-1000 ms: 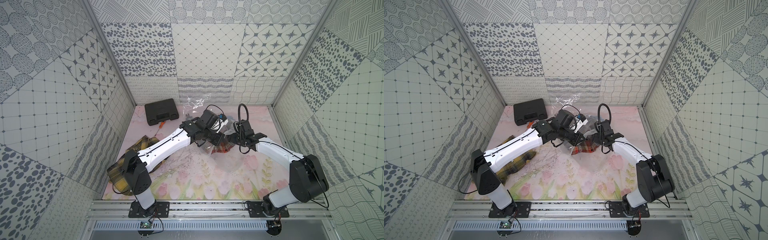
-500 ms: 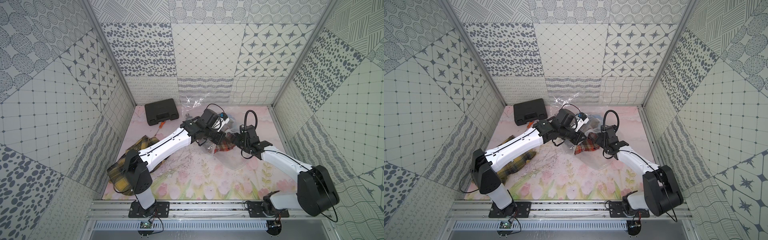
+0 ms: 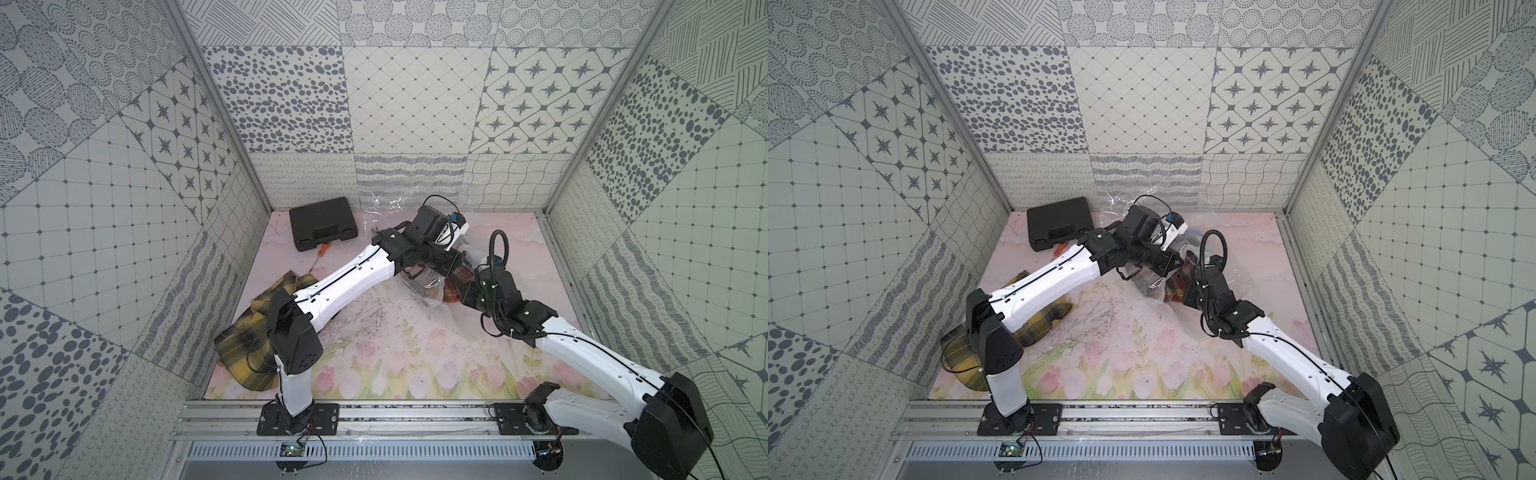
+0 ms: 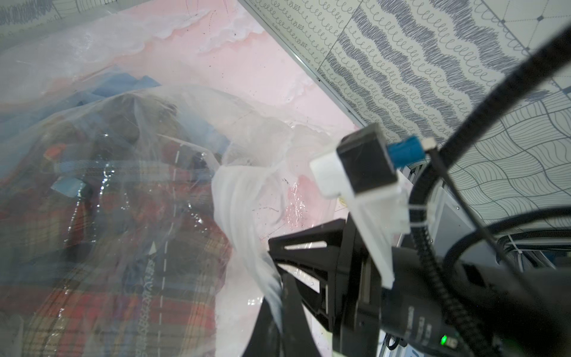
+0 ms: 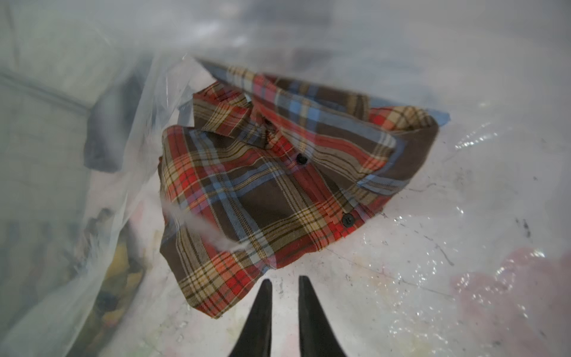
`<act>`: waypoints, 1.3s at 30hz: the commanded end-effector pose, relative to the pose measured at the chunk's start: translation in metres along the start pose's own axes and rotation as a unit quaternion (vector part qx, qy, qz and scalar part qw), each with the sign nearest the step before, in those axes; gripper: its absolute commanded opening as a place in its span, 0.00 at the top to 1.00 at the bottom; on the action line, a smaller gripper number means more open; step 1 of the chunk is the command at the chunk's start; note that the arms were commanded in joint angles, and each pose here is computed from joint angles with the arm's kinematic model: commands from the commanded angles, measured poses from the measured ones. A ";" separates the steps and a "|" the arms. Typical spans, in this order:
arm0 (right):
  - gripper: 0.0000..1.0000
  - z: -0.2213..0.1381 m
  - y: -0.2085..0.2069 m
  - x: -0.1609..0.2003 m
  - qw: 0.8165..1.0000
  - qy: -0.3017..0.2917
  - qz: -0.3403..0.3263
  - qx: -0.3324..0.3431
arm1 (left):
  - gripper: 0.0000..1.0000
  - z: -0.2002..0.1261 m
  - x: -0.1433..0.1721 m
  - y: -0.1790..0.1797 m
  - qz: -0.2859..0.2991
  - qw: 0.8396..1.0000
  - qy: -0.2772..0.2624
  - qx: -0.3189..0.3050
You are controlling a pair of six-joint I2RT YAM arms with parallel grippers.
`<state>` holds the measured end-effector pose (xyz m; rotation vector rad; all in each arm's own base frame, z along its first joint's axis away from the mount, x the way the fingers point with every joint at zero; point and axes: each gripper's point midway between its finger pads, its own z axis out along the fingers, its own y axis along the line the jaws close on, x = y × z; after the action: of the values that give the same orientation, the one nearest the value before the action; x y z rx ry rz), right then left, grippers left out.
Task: Place the folded shirt into the vacuum bag
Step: Place the shirt in the vacuum bag.
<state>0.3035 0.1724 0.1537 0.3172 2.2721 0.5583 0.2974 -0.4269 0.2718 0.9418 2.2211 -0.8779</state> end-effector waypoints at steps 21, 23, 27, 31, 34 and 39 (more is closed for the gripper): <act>0.99 0.127 -0.019 -0.117 0.975 -0.188 0.114 0.018 | 1.00 -0.004 0.023 -0.021 0.017 0.999 0.025 0.034; 0.95 0.138 -0.025 -0.115 0.975 -0.181 0.126 0.032 | 1.00 -0.002 0.027 -0.025 0.020 0.999 0.030 0.041; 0.83 0.165 -0.038 -0.094 0.974 -0.153 0.156 0.061 | 1.00 0.001 0.028 -0.036 0.031 0.997 0.033 0.059; 0.66 0.179 -0.044 -0.079 0.972 -0.137 0.176 0.068 | 1.00 0.001 0.032 -0.034 0.035 0.997 0.039 0.051; 0.64 0.170 -0.034 -0.087 0.974 -0.143 0.167 0.051 | 1.00 0.001 0.034 -0.028 0.037 0.998 0.042 0.035; 0.68 0.134 -0.008 -0.113 0.974 -0.170 0.150 0.000 | 1.00 0.000 0.029 -0.027 0.036 0.998 0.032 0.032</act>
<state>0.4728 0.1587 0.0827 0.7408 2.0277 0.5047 0.2872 -0.4245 0.2584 0.9801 2.2152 -0.8167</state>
